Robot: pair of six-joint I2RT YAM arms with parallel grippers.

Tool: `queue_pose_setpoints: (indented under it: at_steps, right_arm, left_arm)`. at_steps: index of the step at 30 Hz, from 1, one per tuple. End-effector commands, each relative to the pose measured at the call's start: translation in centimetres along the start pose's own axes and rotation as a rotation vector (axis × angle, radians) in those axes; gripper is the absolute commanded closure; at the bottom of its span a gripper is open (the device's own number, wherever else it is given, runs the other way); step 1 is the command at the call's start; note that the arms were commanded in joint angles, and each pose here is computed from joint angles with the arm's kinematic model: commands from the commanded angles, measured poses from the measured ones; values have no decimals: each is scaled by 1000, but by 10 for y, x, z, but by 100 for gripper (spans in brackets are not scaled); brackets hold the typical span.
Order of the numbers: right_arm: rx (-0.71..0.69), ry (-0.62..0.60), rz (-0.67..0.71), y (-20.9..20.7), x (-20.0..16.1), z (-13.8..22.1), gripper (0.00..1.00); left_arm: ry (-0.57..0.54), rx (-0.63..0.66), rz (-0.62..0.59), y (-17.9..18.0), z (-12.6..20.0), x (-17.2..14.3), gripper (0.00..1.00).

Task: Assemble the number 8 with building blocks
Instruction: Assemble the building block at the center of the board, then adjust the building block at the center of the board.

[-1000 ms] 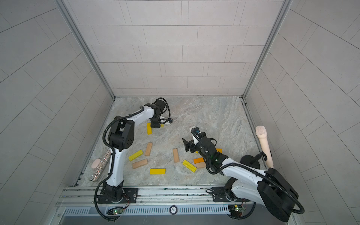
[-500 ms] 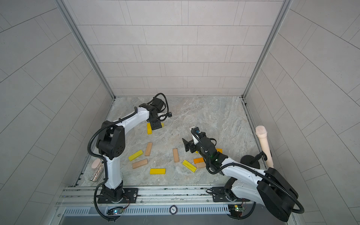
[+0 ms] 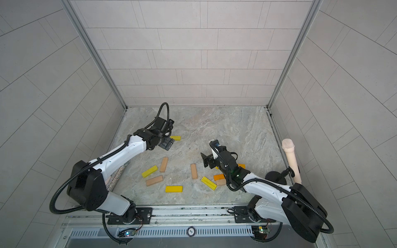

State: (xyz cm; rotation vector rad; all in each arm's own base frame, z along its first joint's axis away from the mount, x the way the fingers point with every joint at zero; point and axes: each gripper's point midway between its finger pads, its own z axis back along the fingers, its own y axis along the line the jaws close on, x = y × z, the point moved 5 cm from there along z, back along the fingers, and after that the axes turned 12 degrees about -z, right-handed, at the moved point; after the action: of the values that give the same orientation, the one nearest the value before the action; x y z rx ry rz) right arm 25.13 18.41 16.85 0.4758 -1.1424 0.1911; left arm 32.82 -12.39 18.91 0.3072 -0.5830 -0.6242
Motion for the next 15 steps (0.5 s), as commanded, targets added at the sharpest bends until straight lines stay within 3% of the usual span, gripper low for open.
queue_pose_setpoints:
  at_steps: [1, 10, 15]
  right_arm:
    - [1, -19, -12, 3, 9, -2, 1]
    - [-11, 0, -9, 3, 9, -5, 0]
    - [-16, 7, -11, 3, 9, -5, 0]
  left_arm:
    - [-10, 31, 238, 4, -8, -5, 0]
    - [138, -52, 450, 0, -45, -11, 6]
    - [151, -53, 516, 1, -65, -7, 10]
